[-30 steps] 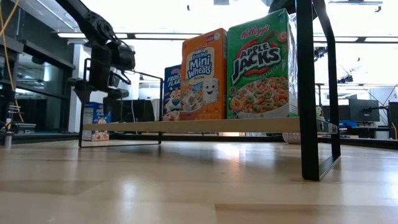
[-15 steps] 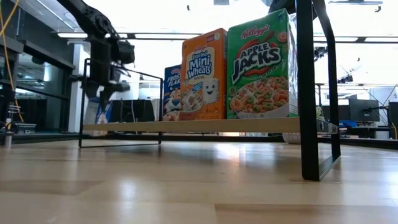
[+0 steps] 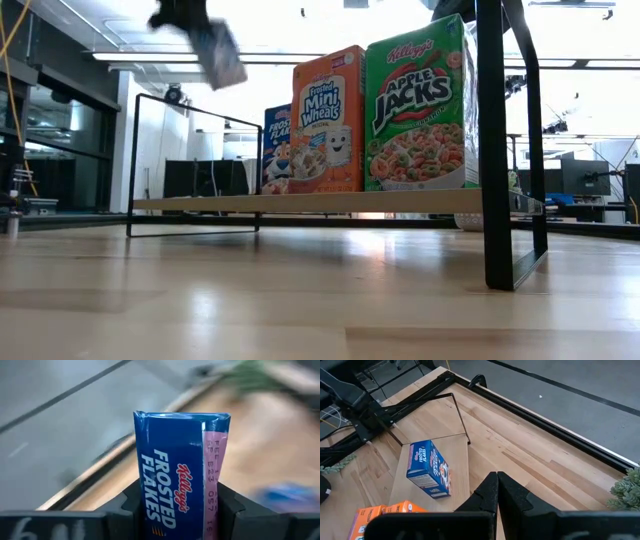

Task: Stack cereal on shelf
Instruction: Put the blue cereal box on the shelf aligned with the blue cereal box

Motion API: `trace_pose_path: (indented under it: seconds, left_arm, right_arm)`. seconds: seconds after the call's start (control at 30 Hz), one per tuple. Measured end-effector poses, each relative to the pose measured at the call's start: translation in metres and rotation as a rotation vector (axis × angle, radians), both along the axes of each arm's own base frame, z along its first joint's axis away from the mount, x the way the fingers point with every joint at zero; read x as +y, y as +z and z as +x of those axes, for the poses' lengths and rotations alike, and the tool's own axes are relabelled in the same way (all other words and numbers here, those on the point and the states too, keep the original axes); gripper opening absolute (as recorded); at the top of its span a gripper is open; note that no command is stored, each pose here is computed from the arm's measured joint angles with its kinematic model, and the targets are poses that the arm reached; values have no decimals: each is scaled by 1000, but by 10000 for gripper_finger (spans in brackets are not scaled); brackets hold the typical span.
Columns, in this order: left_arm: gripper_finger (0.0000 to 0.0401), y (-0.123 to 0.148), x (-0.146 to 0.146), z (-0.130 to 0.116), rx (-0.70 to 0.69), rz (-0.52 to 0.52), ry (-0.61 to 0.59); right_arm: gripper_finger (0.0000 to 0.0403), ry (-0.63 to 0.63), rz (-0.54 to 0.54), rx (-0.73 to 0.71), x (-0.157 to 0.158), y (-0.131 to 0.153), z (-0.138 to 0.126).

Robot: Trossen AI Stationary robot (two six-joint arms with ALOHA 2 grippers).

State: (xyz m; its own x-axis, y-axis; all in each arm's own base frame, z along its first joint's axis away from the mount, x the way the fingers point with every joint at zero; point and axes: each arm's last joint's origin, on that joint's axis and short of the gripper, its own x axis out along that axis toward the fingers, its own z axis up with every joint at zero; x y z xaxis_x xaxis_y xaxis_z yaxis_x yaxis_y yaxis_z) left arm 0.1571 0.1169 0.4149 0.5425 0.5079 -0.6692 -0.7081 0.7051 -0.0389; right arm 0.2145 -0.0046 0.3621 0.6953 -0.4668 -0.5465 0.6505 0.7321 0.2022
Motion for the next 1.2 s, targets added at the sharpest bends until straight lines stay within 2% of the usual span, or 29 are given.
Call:
trace_pose_path:
  seconds: [0.1,0.2,0.3,0.4,0.6,0.8,1.03,1.2]
  left_arm:
    - [125,28,-41,9,-104,26,-279]
    - [124,44,-80,19,-133,66,-552]
    - [127,41,-112,31,-85,102,-787]
    - [132,28,-138,45,21,106,-948]
    - [138,-12,-165,80,353,166,-1073]
    - [136,-54,-166,110,399,219,-1188]
    - [135,-94,-163,121,461,368,-1270]
    - [135,-123,-158,122,535,402,-1312]
  right_arm:
    - [0,-1,0,0,0,0,0]
    - [0,-1,0,0,0,0,0]
    - [0,-1,-1,0,0,0,0]
    - [0,-2,-1,0,0,0,0]
    - [0,-3,-8,2,0,0,0]
    - [0,-7,-14,3,0,0,0]
    - [0,-7,-14,3,0,0,0]
    - [0,-7,-14,4,0,0,0]
